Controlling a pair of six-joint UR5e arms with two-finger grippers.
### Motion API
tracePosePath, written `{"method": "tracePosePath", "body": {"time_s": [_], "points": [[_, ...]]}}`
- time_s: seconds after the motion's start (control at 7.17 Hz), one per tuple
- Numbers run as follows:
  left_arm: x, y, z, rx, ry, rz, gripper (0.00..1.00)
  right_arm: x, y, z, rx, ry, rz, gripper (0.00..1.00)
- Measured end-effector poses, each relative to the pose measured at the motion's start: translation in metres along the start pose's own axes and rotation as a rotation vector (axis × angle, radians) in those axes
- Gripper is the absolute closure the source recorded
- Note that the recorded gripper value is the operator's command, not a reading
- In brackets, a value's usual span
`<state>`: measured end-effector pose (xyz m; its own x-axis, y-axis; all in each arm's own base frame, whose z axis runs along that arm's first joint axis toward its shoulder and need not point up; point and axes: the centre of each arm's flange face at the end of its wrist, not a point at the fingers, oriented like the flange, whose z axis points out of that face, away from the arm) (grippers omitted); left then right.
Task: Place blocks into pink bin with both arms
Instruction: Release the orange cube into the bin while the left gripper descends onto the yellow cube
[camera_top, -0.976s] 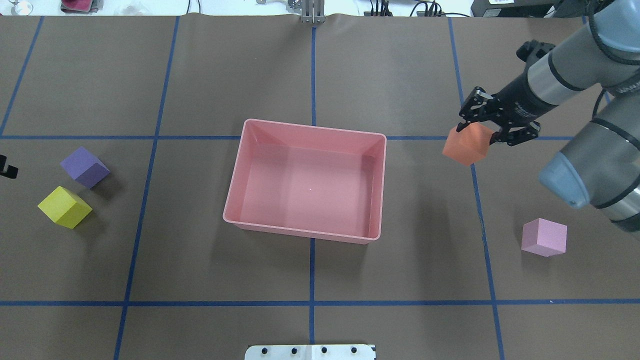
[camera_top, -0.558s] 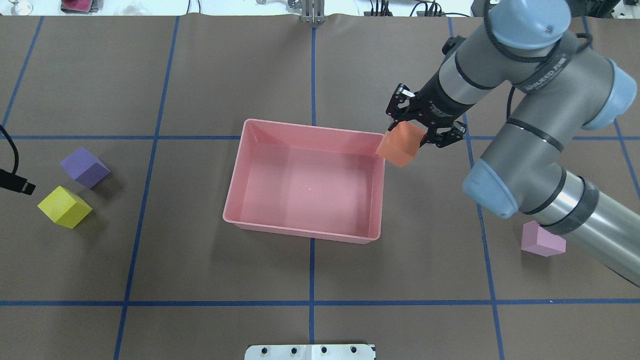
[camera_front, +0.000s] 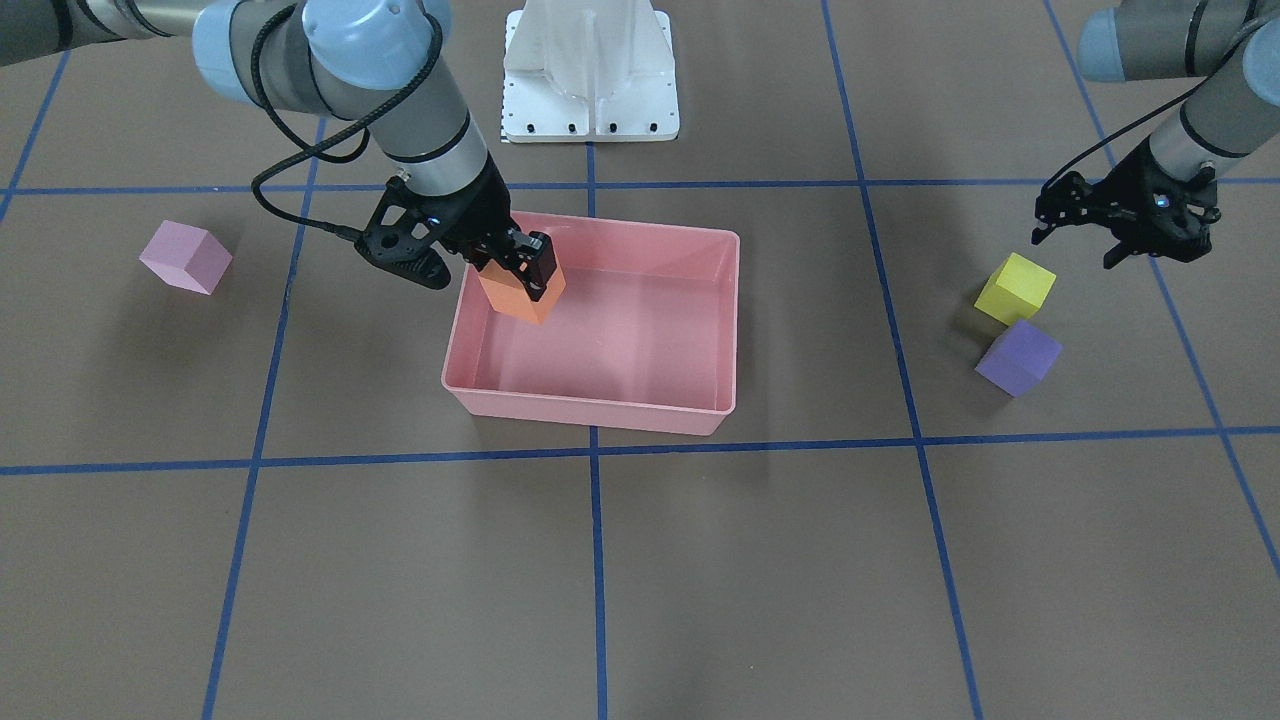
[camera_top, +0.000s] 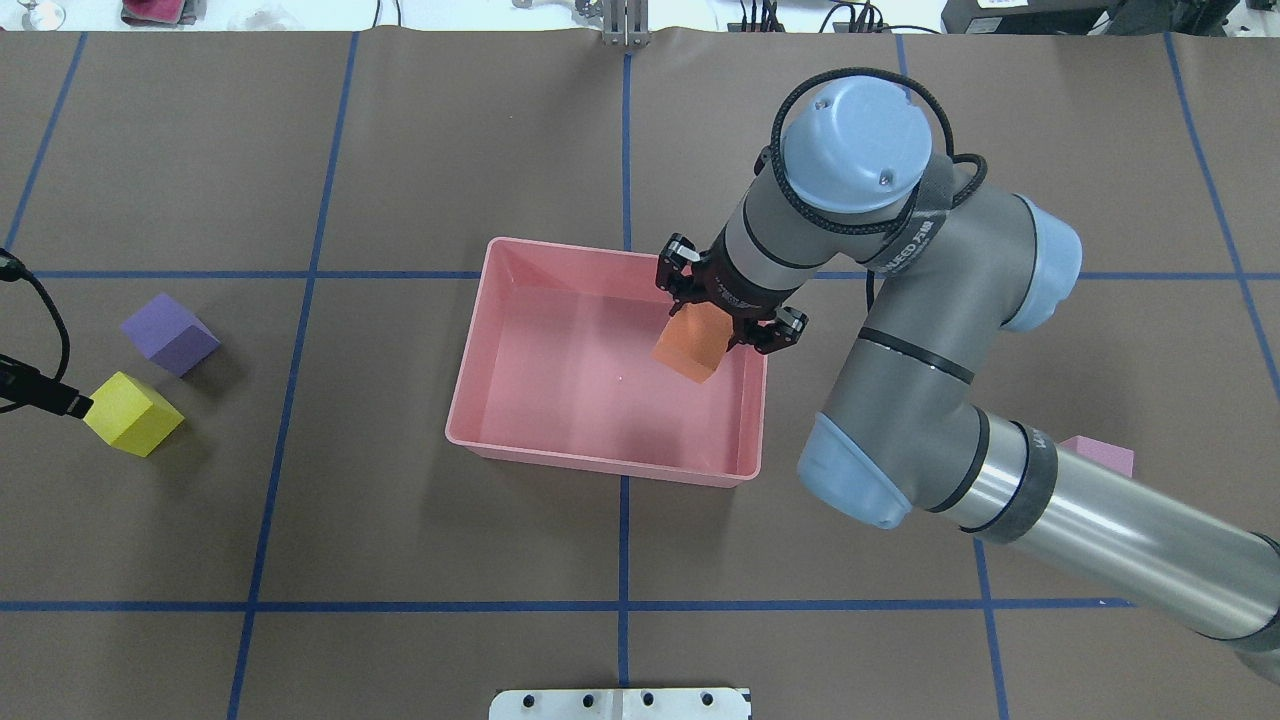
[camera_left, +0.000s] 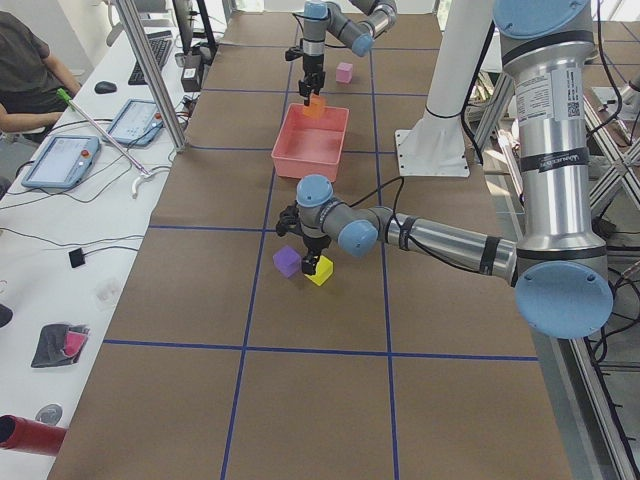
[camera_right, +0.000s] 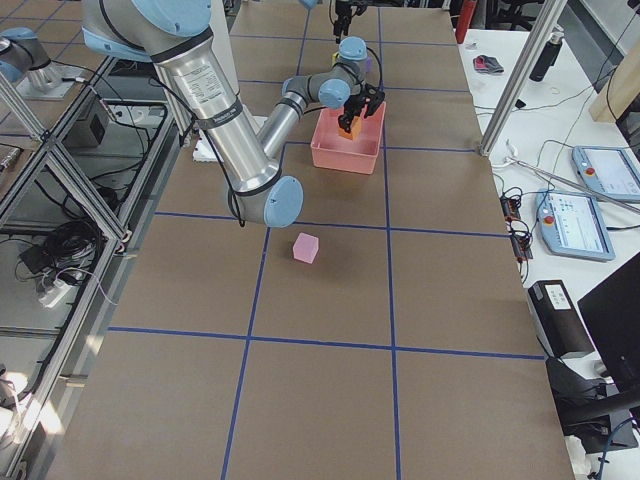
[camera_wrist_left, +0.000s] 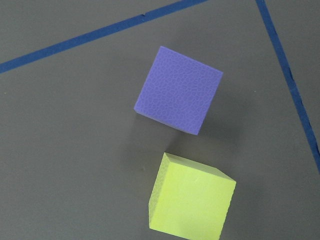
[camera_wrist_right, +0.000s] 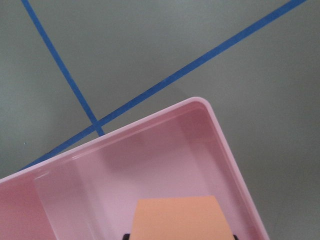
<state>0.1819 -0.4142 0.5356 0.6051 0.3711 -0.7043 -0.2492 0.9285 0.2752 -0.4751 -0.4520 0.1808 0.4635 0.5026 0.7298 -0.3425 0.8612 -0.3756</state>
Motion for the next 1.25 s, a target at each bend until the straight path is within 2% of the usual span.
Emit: {"method": "tracePosePath", "body": {"time_s": [0.14,0.28,0.56,0.84,0.98,1.12,1.25], "points": [[0.004,0.000,0.009,-0.013,0.004,0.012,0.00,0.000,0.011,0.012,0.003,0.012,-0.009,0.79],[0.010,-0.005,0.019,-0.024,0.011,0.026,0.00,0.000,0.017,0.021,0.004,0.023,-0.014,0.02],[0.017,-0.022,0.035,-0.033,0.012,0.041,0.00,0.002,0.021,0.034,0.008,0.041,-0.018,0.00],[0.018,-0.027,0.047,-0.031,-0.026,0.052,0.00,0.003,0.022,0.031,0.010,0.035,-0.021,0.00],[0.018,-0.027,0.055,-0.041,-0.038,0.055,0.00,0.009,0.015,0.017,0.007,0.025,-0.014,0.00],[0.019,-0.026,0.063,-0.054,-0.040,0.058,0.00,0.026,-0.009,-0.009,-0.002,0.016,0.013,0.00],[0.021,-0.024,0.071,-0.068,-0.040,0.061,0.13,0.051,-0.046,-0.039,-0.022,0.010,0.040,0.00]]}}
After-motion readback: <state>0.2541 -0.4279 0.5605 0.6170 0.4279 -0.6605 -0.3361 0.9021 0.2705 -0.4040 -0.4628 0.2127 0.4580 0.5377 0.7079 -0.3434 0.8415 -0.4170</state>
